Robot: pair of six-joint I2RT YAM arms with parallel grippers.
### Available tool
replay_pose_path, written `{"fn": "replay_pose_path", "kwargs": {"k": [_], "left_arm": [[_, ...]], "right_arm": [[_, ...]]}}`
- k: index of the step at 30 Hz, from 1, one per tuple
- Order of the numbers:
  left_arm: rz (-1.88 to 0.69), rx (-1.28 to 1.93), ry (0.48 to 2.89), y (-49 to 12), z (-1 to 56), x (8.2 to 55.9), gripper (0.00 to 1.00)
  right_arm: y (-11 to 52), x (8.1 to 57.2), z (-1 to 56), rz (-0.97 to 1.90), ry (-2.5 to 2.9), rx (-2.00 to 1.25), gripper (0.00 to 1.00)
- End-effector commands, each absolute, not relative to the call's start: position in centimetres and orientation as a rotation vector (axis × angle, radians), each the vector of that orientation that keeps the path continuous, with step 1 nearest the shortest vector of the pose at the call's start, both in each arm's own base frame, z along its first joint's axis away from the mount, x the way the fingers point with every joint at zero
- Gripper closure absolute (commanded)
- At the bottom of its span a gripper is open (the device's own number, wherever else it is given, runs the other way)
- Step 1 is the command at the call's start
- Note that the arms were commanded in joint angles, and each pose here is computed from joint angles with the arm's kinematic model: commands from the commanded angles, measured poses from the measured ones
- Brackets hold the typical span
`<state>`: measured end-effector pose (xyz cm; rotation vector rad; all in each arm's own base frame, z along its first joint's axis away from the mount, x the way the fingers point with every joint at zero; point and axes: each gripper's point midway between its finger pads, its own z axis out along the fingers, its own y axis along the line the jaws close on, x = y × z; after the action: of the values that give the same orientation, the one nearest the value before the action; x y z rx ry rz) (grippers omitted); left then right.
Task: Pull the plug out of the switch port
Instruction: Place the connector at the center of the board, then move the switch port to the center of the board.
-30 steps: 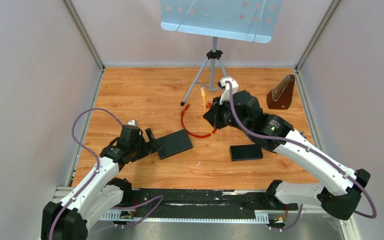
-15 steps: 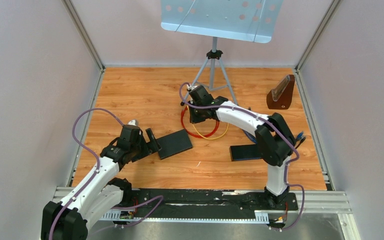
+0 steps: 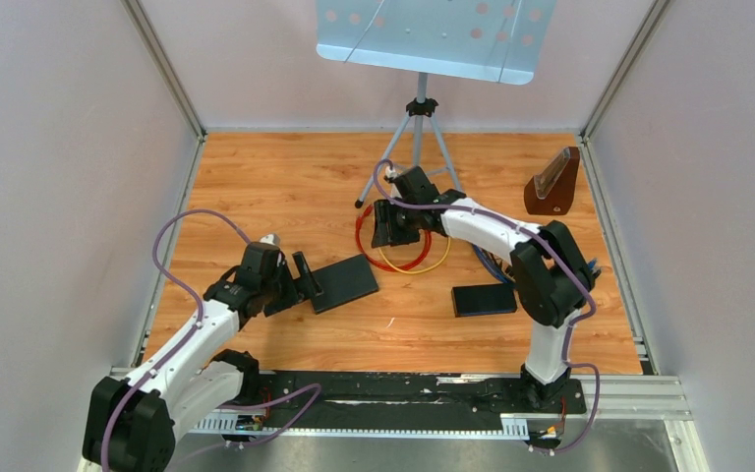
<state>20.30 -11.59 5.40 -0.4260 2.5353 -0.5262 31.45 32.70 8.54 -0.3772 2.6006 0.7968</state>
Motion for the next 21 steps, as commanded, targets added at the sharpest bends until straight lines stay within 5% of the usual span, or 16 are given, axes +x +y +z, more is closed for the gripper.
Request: {"fn": "replay_pose_path", "kwargs": {"k": [1, 10, 21], "left_arm": [[-0.587, -0.351, 2.508, -12.8, 5.7, 21.7, 0.05], [-0.646, -0.252, 2.577, -14.4, 3.9, 22.5, 0.12], [-0.829, 0.056, 2.561, -20.4, 5.1, 22.0, 0.22]], "right_arm": [[35.4, 28.7, 10.5, 1.033, 2.554, -0.441, 0.48], [35.9, 27.2, 5.4, 1.019, 2.670, -0.474, 0.50], [34.1, 22.3, 6.9, 1.124, 2.581, -0.506, 0.64]]}}
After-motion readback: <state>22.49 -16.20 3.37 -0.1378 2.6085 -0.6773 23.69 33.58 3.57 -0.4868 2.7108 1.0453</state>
